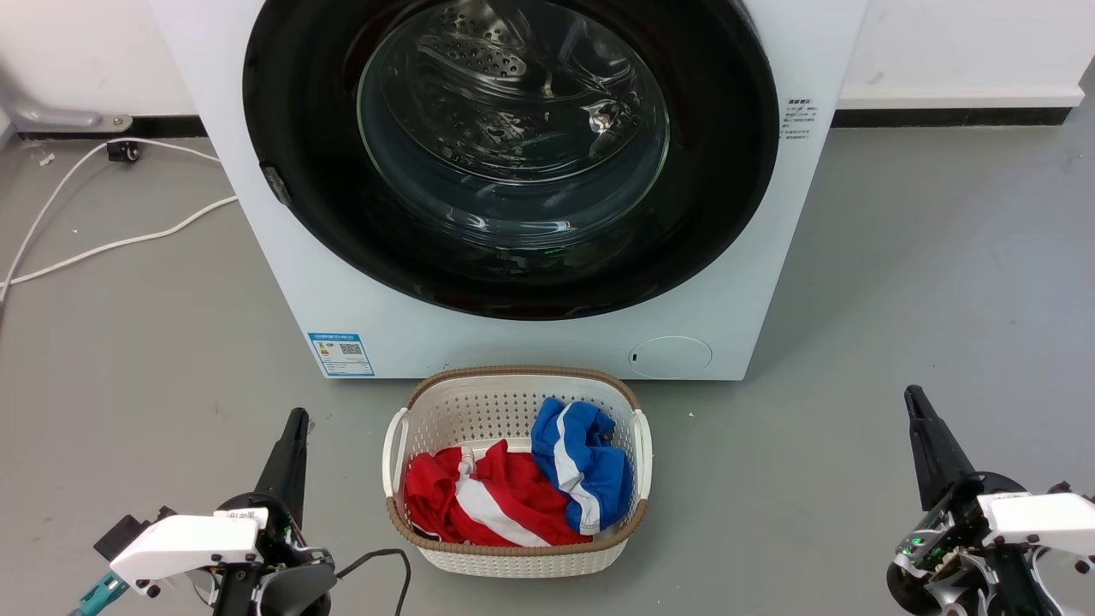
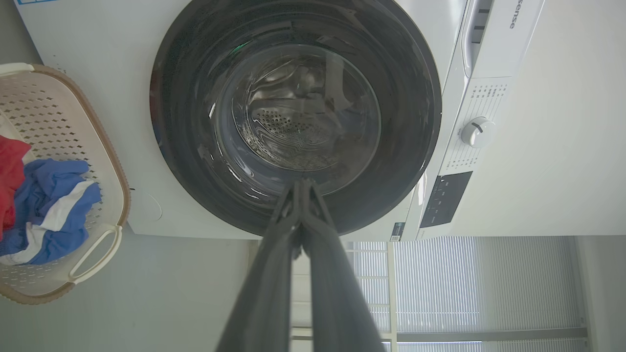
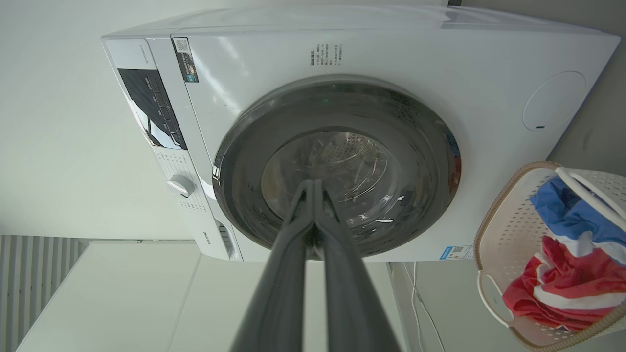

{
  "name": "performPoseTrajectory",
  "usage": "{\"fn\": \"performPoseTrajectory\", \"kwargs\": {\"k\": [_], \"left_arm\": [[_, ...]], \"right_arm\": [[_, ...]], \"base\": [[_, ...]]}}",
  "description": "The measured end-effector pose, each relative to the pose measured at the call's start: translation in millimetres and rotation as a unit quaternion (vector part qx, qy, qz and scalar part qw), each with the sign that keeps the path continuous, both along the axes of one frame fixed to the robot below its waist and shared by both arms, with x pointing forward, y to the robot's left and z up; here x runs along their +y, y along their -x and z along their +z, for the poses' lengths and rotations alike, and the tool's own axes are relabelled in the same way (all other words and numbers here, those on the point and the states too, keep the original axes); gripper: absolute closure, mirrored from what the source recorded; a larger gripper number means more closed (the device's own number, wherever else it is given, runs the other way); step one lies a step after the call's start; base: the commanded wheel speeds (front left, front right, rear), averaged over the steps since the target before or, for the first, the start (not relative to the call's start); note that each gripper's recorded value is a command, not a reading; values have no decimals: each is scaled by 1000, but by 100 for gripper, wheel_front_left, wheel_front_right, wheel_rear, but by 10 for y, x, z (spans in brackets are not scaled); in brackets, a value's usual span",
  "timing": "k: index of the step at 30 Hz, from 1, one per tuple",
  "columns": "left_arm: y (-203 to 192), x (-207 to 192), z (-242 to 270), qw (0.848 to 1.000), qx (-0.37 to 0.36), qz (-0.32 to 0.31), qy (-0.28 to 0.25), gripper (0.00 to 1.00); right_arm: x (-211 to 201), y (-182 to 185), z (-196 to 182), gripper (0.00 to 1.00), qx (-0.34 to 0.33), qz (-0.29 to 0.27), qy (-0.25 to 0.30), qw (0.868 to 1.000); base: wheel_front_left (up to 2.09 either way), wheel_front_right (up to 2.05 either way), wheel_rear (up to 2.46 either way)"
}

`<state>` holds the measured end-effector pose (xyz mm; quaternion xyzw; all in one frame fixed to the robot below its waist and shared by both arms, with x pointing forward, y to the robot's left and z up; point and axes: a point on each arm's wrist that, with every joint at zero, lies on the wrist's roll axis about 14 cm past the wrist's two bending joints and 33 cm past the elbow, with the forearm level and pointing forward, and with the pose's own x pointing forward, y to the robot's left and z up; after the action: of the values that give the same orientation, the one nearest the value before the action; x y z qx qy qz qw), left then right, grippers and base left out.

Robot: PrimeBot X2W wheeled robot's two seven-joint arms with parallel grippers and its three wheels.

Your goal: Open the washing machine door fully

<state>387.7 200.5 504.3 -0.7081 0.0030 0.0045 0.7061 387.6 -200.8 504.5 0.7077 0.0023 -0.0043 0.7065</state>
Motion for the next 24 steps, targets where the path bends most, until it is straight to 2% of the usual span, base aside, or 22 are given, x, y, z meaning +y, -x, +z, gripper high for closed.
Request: {"fn": "performPoseTrajectory", "kwargs": {"k": [24], "left_arm": [[0, -2, -1, 1000, 0, -1, -1, 100]], "right_arm": [[2, 1, -1, 100, 0, 1, 0, 1000]], "base": [[0, 0, 0]]}}
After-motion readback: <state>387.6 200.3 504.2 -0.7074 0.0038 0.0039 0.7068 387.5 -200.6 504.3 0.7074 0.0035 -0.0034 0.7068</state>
